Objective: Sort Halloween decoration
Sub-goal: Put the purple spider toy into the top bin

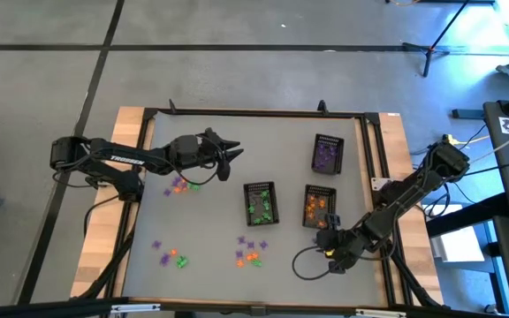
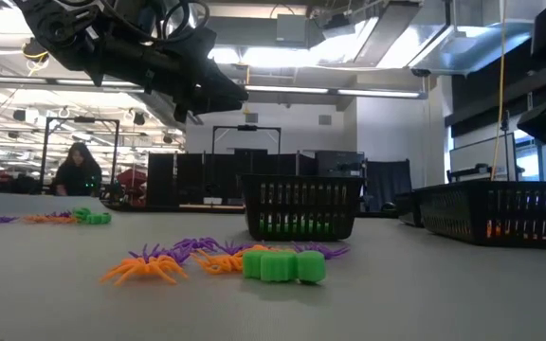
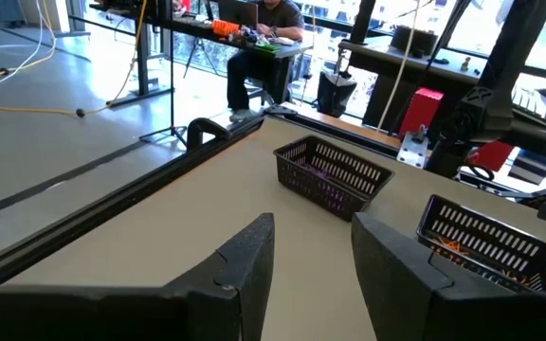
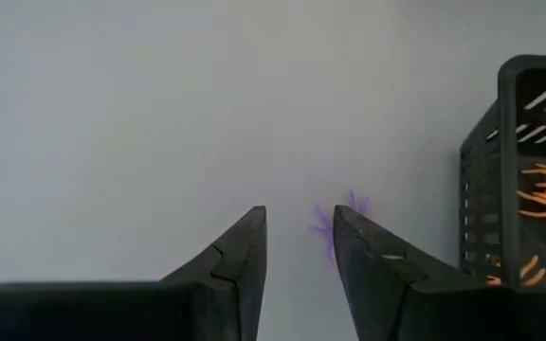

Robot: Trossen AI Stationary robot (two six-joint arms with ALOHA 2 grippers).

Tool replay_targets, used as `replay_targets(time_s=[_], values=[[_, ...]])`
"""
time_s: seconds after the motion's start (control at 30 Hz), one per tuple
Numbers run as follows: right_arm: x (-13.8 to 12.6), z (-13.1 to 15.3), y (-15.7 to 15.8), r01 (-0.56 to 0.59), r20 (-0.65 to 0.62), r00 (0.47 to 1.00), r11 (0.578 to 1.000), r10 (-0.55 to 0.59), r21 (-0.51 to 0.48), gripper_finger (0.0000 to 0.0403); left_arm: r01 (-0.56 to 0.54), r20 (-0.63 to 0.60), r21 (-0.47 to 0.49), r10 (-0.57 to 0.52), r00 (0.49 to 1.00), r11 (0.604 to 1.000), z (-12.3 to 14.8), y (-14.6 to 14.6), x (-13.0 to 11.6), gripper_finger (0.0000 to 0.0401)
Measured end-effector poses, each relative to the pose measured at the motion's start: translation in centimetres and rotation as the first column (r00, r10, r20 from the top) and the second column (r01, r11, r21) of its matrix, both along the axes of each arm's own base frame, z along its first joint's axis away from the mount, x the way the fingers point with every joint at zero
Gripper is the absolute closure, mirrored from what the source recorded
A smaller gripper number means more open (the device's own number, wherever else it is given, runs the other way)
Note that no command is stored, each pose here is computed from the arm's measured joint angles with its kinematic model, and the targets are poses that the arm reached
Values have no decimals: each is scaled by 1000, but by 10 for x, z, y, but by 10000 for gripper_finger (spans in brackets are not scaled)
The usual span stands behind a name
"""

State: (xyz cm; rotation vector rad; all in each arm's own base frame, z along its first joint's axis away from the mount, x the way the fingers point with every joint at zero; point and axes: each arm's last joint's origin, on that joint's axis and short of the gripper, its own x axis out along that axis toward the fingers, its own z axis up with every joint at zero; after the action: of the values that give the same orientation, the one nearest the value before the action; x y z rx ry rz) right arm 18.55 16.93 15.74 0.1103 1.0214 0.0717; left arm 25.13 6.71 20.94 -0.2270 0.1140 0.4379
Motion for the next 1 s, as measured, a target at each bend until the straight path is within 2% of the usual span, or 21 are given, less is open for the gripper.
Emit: replay_targets(time_s=[0.23, 0.53, 1.0], values=[[-4, -6, -4, 10, -12, 1000, 999, -11, -33, 281, -1, 0, 0, 1, 1000, 1000, 0, 0, 0, 266], [-11, -20, -16, 91, 23, 996, 989, -88, -120, 281, 0, 0, 0, 0, 1000, 1000, 0, 0, 0, 266], [-17, -35, -22, 144, 49, 989, 988, -142, -52, 281, 0, 0, 0, 0, 1000, 1000, 0, 0, 0, 266]])
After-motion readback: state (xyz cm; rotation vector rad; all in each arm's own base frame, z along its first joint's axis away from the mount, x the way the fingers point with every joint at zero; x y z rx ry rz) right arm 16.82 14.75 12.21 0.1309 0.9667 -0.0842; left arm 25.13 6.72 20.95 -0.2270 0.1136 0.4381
